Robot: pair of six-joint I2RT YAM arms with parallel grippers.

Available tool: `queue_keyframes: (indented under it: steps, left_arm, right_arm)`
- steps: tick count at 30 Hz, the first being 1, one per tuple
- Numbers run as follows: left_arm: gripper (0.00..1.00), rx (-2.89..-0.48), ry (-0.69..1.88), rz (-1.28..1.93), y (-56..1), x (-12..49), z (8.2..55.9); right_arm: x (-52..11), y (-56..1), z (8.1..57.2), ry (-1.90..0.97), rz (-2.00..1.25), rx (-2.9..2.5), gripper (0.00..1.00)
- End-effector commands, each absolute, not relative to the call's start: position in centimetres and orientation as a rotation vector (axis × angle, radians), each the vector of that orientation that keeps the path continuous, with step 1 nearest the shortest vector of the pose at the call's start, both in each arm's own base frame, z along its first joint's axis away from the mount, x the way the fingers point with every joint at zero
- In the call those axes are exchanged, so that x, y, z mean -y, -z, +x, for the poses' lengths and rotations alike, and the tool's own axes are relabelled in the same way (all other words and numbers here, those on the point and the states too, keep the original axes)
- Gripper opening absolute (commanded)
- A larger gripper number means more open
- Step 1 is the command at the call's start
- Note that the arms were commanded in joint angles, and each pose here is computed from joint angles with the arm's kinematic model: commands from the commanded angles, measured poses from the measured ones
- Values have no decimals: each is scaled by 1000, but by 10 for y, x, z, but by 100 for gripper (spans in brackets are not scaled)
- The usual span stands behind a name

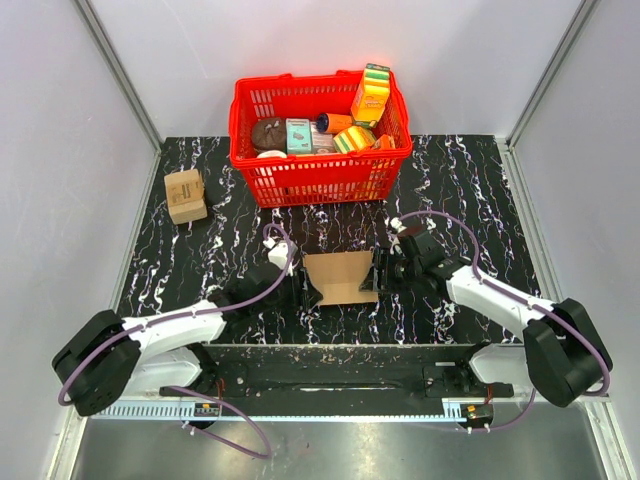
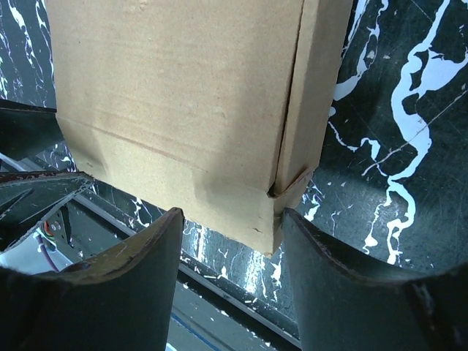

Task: Fold the paper box

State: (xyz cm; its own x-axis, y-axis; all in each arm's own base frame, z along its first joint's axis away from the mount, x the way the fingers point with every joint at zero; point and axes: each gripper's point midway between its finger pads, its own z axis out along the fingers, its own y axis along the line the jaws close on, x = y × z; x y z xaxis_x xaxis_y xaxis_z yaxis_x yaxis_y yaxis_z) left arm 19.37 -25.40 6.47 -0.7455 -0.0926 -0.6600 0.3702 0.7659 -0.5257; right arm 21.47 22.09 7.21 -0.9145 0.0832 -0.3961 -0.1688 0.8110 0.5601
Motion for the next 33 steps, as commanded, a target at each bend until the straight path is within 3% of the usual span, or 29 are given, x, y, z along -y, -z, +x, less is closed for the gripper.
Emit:
queue_keyframes:
  steps: [1,15,24,33]
  left_arm:
    - [63,-2208,925,240,-76,267,196]
    - [63,-2211,919,243,-75,268,198]
    - [63,-2215,896,255,-72,267,200]
    - [63,-2219,865,264,-70,266,204]
  right_arm:
    - [-232,-77,223,-906,-80,-2543,62]
    - [-224,-74,226,-818,-95,-2562,63]
    - [-223,-69,225,-818,-94,-2553,55]
    - [-218,-67,224,-792,-101,-2553,65]
